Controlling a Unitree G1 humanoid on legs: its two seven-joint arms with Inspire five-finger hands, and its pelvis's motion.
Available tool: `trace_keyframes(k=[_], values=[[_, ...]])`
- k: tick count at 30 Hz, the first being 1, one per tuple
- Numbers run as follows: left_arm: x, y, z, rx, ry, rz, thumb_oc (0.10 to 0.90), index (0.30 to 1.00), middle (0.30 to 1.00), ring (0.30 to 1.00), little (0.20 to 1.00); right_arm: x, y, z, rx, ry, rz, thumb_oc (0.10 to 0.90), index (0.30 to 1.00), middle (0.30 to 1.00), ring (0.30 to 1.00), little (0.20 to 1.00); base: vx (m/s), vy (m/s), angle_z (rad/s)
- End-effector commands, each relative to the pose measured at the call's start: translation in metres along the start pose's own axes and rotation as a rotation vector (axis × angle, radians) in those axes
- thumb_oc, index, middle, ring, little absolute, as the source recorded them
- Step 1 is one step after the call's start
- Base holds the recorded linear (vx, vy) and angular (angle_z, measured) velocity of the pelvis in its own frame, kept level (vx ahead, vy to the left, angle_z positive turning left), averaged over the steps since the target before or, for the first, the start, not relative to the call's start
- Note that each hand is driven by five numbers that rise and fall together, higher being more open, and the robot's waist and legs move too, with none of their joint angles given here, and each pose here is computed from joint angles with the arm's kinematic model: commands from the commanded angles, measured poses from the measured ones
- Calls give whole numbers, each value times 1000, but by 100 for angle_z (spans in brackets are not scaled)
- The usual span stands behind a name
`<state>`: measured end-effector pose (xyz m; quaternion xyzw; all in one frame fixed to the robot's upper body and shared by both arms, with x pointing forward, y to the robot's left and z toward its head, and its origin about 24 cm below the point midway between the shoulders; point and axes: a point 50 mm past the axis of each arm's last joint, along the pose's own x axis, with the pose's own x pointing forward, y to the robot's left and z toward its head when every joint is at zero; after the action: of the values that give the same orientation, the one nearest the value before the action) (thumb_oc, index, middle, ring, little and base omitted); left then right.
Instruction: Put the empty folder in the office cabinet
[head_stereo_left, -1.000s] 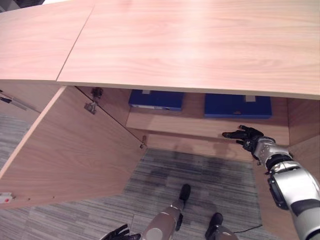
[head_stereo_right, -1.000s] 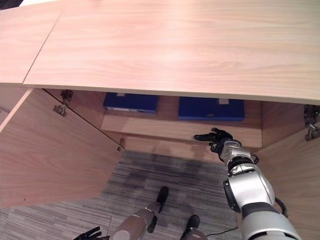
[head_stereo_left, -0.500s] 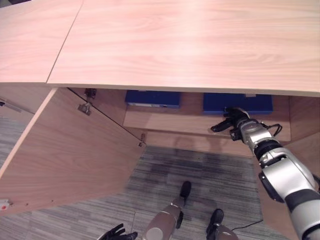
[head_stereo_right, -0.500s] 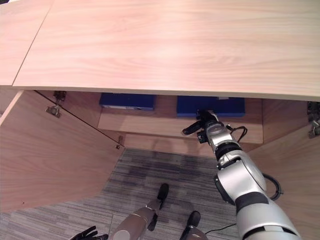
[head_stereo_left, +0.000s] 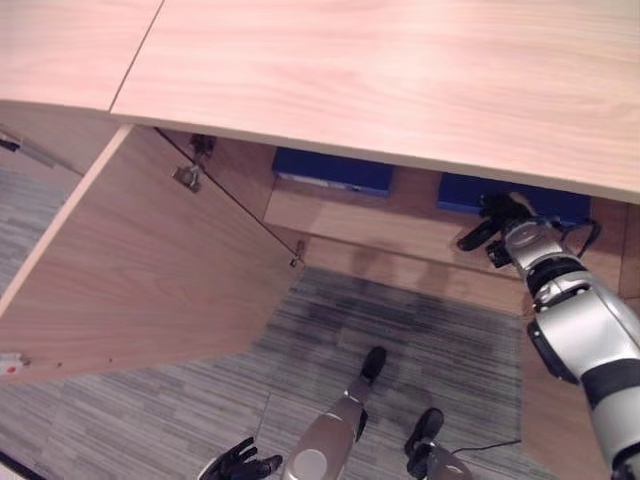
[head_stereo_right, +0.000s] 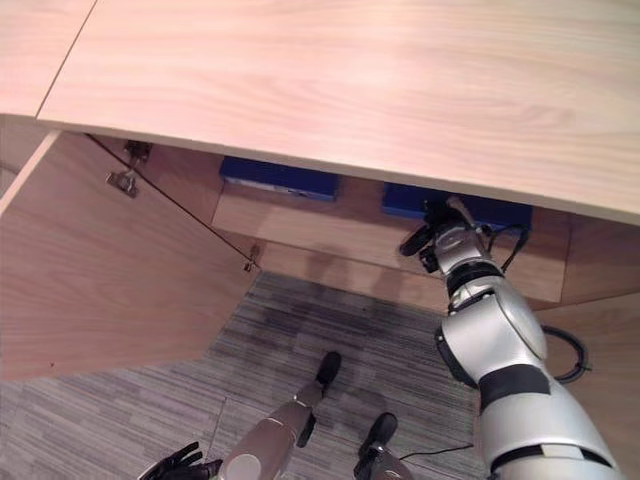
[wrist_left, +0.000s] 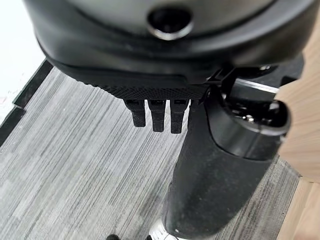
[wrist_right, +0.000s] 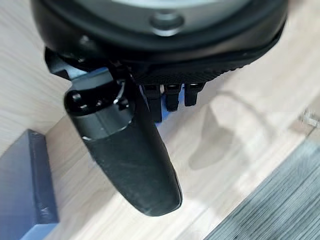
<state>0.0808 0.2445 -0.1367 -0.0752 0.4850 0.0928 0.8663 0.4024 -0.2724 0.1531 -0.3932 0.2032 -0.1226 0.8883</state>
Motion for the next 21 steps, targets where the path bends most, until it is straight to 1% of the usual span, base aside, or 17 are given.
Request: trace_keyframes(k=[1, 3, 6, 7, 10, 12, 14, 15, 16, 17, 18, 20, 21], values=[[-5, 19, 5, 91, -9, 62, 800, 900, 900, 900, 900, -3, -35, 22, -183, -94, -153, 800, 900, 900, 900, 900, -15, 5, 6], [-4, 17, 6, 87, -23, 69, 800, 900, 900, 900, 900, -6, -44, 35, -222, -148, -230, 800, 900, 900, 900, 900, 0, 0, 0], [-2, 14, 9, 76, -34, 73, 800, 900, 900, 900, 900, -8, -46, 39, -257, -169, -279, 800, 900, 900, 900, 900, 1, 19, 1], [3, 9, 13, 61, -57, 99, 800, 900, 900, 900, 900, -11, -49, 48, -258, -220, -379, 800, 900, 900, 900, 900, 17, 58, 2], [5, 7, 16, 48, -69, 107, 800, 900, 900, 900, 900, -11, -41, 50, -288, -242, -381, 800, 900, 900, 900, 900, 33, 48, -4], [7, 8, 18, 34, -70, 116, 800, 900, 900, 900, 900, -7, -19, 36, -318, -217, -307, 800, 900, 900, 900, 900, 91, 66, -3], [8, 10, 14, 56, -47, 123, 800, 900, 900, 900, 900, -3, 10, 11, -340, -167, -198, 800, 900, 900, 900, 900, 119, 111, 0], [8, 11, 2, 86, 7, 130, 800, 900, 900, 900, 900, -2, 43, -16, -396, -112, -68, 800, 900, 900, 900, 900, 108, 162, -2], [8, 11, -5, 101, 38, 135, 800, 900, 900, 900, 900, -4, 59, -29, -419, -82, -6, 800, 900, 900, 900, 900, 103, 189, -2], [8, 10, -15, 117, 81, 138, 800, 900, 900, 900, 900, -8, 82, -52, -429, -36, 84, 800, 900, 900, 900, 900, 132, 129, -4], [7, 10, -23, 137, 123, 141, 800, 900, 900, 900, 900, -11, 96, -66, -443, -1, 148, 800, 900, 900, 900, 900, 130, 129, -4], [6, 10, -37, 165, 198, 150, 800, 900, 900, 900, 900, -18, 119, -80, -496, 19, 236, 800, 900, 900, 900, 900, 106, 83, 0], [6, 10, -37, 165, 198, 150, 800, 900, 900, 900, 900, -18, 119, -80, -496, 19, 236, 800, 900, 900, 900, 900, 100, 63, -1]])
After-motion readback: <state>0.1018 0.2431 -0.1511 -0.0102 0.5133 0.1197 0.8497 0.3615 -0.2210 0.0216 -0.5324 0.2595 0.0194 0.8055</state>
